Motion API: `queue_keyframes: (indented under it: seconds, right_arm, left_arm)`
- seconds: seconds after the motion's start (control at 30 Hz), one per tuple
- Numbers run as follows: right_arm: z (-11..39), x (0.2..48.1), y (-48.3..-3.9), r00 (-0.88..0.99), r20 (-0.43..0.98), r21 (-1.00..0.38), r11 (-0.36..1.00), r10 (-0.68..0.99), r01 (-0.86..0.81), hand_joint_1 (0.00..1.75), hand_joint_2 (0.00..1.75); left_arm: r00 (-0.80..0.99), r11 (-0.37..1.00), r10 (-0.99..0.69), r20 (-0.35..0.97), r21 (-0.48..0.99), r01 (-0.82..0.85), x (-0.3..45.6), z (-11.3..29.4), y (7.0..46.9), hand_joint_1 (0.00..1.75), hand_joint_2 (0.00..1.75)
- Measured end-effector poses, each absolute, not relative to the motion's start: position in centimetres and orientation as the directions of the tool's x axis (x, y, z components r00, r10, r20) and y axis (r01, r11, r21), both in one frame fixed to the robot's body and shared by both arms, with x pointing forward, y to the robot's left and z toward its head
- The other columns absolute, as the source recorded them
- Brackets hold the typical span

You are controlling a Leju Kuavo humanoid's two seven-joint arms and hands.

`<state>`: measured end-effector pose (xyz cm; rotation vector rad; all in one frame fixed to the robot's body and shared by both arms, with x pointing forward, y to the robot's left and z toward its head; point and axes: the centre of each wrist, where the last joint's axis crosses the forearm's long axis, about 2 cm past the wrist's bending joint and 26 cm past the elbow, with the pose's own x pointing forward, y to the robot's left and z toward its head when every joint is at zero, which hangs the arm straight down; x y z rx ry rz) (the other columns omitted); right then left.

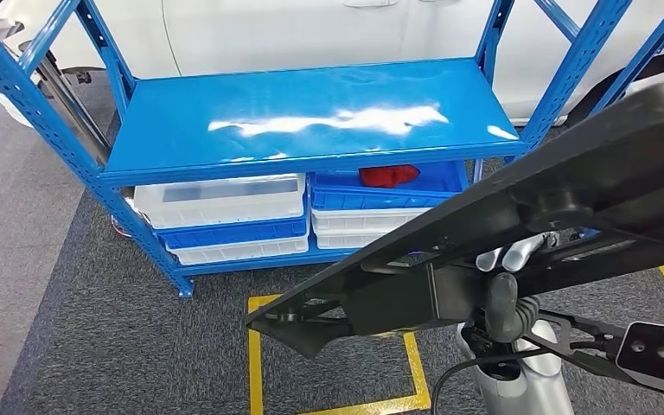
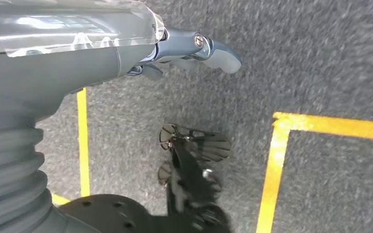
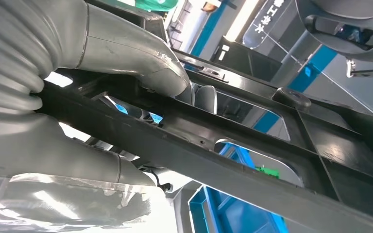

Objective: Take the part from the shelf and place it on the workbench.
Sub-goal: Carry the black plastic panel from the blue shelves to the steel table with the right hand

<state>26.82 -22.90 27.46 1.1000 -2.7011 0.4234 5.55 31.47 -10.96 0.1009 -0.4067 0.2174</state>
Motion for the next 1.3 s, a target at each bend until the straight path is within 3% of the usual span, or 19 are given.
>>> queue_keyframes:
  seconds: [0.57, 0.93, 1.3]
  right_arm:
    - [27.2, 26.3, -24.3, -0.711, 0.309, -0.270, 0.659, -0.631, -0.702, 1.75, 1.75]
    - [27.7, 26.3, -24.3, -0.757, 0.298, -0.282, 0.703, -0.582, -0.652, 1.75, 1.75]
    - [27.6, 25.3, -25.3, -0.822, 0.294, -0.270, 0.783, -0.487, -0.560, 1.75, 1.75]
  left_arm:
    - [0.877, 0.959, 0.191, 0.441, 0.106, -0.262, 5.2, -11.0, 31.5, 0.00, 1.75]
    - [0.919, 0.930, 0.252, 0.303, 0.186, -0.316, 4.1, -11.1, 31.8, 0.00, 1.75]
    - [0.912, 0.934, 0.237, 0.335, 0.181, -0.309, 3.9, -11.0, 33.4, 0.00, 1.75]
